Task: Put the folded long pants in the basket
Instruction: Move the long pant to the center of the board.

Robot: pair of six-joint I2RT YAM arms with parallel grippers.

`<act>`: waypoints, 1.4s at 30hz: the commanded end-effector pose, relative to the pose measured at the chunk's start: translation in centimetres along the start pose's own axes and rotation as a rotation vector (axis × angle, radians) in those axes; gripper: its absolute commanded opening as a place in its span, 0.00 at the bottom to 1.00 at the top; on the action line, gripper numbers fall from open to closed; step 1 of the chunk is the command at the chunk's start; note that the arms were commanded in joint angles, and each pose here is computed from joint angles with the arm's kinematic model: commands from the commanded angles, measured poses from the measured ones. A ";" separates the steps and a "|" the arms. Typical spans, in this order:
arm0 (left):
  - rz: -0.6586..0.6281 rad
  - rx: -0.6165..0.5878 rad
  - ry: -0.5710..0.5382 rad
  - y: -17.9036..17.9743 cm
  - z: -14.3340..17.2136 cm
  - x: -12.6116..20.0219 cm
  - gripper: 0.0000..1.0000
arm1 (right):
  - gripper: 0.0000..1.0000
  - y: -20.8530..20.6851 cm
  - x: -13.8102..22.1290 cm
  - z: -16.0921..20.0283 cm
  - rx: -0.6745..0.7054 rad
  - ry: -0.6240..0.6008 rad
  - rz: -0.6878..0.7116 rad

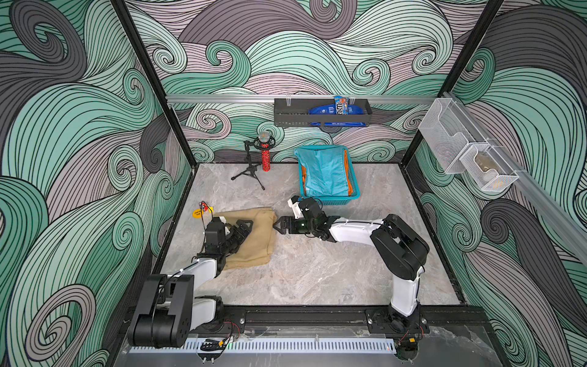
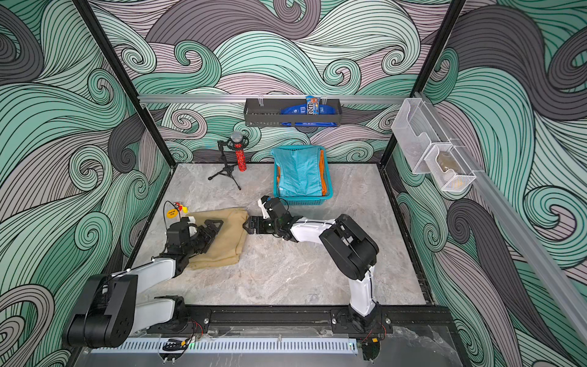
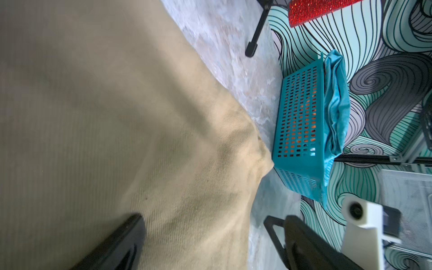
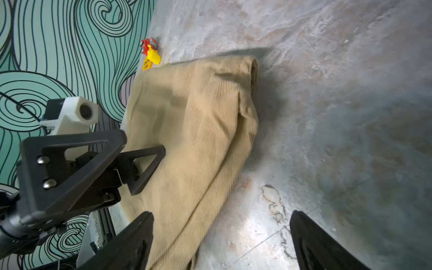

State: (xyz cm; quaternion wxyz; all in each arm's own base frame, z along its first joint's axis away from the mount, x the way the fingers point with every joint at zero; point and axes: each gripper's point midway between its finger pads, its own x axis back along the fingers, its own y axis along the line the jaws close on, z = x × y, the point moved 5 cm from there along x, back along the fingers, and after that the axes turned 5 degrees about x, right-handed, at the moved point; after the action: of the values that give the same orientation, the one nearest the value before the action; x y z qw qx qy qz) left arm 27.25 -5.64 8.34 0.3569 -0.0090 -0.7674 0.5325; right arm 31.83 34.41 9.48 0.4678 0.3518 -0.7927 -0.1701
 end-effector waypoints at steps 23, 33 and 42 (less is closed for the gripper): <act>-0.045 0.000 0.181 -2.5 3.9 -2.9 0.99 | 0.00 -1.3 -2.6 1.3 -0.047 0.124 -0.028; -0.124 -0.456 0.243 -6.7 0.9 -4.2 0.98 | 0.00 -5.5 3.6 1.8 0.120 0.172 0.191; -0.334 -0.391 0.283 0.3 2.4 -5.0 0.98 | 0.00 -6.2 4.3 1.7 0.099 0.150 0.230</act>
State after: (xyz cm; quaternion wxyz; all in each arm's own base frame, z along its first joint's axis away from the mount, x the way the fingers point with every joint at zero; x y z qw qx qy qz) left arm 31.41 -10.24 7.91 0.4876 -0.0623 -0.8098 0.3204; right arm 31.06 26.87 7.15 0.5312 0.2926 -0.7928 -0.0596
